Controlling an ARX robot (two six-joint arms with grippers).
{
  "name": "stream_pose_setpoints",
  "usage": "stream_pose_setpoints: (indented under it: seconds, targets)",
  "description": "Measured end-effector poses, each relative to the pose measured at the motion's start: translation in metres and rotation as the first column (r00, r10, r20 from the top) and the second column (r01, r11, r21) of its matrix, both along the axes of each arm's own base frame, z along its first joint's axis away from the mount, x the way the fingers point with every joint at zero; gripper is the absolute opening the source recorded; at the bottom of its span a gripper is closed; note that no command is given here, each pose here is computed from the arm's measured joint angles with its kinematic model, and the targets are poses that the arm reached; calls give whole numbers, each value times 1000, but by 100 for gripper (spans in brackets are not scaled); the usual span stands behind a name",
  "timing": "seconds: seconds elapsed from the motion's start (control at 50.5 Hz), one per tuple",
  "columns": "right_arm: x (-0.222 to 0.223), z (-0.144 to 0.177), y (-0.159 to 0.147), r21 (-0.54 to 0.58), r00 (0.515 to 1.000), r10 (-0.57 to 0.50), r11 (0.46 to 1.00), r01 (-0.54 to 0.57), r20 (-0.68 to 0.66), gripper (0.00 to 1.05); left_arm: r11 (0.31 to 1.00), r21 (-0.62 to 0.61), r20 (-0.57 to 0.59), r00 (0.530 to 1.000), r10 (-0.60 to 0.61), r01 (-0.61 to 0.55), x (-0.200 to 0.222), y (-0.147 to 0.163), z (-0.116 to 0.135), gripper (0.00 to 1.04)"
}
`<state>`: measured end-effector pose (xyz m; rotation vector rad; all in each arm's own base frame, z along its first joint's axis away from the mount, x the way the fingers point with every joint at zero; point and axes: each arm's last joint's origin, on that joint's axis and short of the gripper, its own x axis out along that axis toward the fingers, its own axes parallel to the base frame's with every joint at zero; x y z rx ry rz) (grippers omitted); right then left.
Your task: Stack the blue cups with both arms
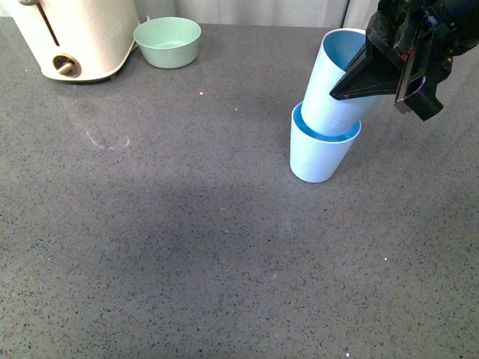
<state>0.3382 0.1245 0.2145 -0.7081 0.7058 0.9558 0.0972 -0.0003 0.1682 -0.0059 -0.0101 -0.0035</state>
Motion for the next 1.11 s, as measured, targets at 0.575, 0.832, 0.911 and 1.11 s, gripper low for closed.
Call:
stream_pose_setpoints:
  seconds: [0.575,0.832,0.911,1.11]
  targets:
    - [5,-7,-3,25,999,-40,999,40,-18,59,1000,0,0,1000,0,0,0,0,0,96]
    - [-1,19,-24,153,993,-110,983,104,34,91,1000,0,0,1000,0,0,0,0,0,96]
    - [-8,34,-37,216,983,-161,966,140,83,97,1000,0,0,1000,0,0,0,0,0,96]
    - [-50,67,-77,427,859,-451,845,323,241,93,1000,0,0,1000,0,0,0,0,0,96]
